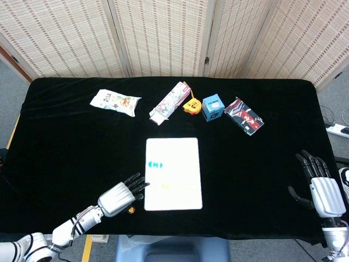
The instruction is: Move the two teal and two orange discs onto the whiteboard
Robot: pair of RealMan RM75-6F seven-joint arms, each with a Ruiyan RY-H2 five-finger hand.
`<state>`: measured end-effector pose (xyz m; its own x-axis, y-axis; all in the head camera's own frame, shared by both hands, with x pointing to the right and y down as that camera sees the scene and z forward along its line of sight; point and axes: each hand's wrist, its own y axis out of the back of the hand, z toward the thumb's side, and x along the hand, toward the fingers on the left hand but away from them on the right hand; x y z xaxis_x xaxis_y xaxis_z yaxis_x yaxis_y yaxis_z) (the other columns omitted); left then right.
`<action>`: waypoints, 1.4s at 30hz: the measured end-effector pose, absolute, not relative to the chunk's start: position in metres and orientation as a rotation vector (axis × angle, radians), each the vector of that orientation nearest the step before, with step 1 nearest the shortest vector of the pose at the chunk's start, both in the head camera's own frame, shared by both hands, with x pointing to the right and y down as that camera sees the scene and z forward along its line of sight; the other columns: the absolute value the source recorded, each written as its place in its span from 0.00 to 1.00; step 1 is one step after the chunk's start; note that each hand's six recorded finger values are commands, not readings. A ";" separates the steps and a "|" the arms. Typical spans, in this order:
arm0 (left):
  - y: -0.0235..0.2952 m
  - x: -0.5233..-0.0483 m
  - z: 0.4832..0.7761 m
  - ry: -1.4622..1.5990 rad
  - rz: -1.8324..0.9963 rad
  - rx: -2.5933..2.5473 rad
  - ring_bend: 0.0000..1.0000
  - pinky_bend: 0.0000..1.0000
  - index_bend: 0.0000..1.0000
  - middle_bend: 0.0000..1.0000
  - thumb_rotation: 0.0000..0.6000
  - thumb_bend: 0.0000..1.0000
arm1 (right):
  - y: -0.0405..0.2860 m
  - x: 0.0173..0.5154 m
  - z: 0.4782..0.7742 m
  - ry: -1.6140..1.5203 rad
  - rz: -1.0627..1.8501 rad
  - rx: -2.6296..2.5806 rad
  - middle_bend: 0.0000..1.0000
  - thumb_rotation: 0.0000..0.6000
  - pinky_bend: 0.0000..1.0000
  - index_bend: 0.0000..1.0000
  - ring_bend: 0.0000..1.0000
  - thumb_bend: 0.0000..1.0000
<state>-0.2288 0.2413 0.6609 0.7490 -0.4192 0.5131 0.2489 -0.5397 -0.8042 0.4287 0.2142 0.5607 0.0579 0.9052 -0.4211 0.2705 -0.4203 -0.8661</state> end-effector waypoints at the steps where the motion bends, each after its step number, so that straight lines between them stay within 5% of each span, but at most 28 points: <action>1: 0.244 -0.230 0.660 0.127 -0.852 -1.968 0.00 0.00 0.42 0.12 1.00 0.41 | 0.214 0.429 0.561 -1.178 1.384 -1.752 0.05 1.00 0.00 0.00 0.04 0.36; 14: 0.270 -0.238 0.673 0.100 -0.877 -2.004 0.00 0.00 0.42 0.12 1.00 0.41 | 0.216 0.429 0.560 -1.180 1.383 -1.750 0.05 1.00 0.00 0.00 0.05 0.36; 42: 0.272 -0.244 0.685 0.120 -0.914 -2.007 0.00 0.00 0.42 0.12 1.00 0.41 | 0.218 0.429 0.555 -1.188 1.380 -1.737 0.05 1.00 0.00 0.00 0.04 0.36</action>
